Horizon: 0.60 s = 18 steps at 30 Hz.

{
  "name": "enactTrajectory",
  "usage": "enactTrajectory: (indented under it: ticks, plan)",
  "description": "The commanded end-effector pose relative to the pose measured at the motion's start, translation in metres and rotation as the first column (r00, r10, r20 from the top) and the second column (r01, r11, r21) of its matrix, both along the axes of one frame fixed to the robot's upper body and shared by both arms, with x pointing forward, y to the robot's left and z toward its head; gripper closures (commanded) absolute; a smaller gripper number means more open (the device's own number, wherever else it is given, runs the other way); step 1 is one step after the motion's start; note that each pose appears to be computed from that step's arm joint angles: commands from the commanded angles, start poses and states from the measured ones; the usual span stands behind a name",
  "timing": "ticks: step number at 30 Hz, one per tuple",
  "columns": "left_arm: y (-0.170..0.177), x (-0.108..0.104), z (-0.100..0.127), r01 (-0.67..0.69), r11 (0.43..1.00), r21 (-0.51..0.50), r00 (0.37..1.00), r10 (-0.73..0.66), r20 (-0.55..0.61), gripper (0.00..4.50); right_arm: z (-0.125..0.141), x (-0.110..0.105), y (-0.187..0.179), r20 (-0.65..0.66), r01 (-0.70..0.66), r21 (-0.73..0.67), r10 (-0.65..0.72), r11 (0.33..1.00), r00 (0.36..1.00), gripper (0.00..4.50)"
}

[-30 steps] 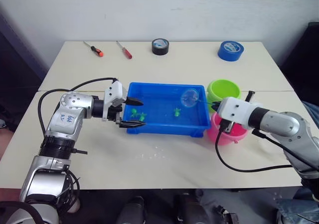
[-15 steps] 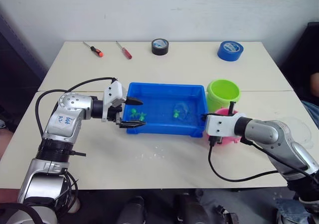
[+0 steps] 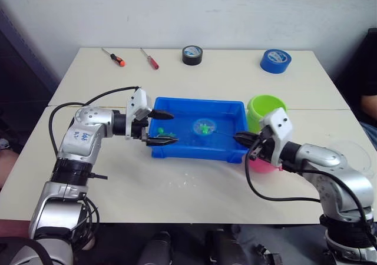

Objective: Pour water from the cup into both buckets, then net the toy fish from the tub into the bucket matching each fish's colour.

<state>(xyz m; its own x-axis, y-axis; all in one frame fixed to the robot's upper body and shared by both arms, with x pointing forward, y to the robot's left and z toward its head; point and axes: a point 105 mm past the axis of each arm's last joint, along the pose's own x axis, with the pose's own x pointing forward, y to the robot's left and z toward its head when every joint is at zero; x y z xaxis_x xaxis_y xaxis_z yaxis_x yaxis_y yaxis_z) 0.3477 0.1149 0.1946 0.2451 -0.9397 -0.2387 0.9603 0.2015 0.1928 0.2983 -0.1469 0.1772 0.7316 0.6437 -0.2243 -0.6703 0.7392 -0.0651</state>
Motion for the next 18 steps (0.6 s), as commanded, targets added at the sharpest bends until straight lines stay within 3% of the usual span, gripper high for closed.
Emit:
enactTrajectory:
  ticks: [1,7,11,15,18]
  plan:
    - [-0.011,0.004,0.020,0.030,0.996,-0.089,0.999,-0.027,0.036,0.06,0.032,-0.011,-0.014,0.081,0.061,0.034,-0.063,0.998,0.995,4.50]
    - [-0.036,0.011,0.030,0.084,0.984,-0.157,0.996,-0.079,0.037,0.06,0.068,-0.014,-0.073,0.215,0.304,-0.033,-0.290,0.952,0.932,4.50]
    - [-0.043,0.014,0.031,0.102,0.983,-0.154,0.994,-0.095,0.052,0.06,0.078,-0.011,-0.104,0.303,0.429,-0.138,-0.375,0.892,0.876,4.50]
    - [-0.043,0.014,0.030,0.104,0.983,-0.150,0.994,-0.097,0.058,0.06,0.079,-0.004,-0.120,0.403,0.480,-0.290,-0.349,0.828,0.846,4.50]
    - [-0.038,0.014,0.027,0.089,0.986,-0.142,0.995,-0.081,0.061,0.06,0.073,0.007,-0.116,0.553,0.470,-0.585,-0.099,0.661,0.827,4.50]
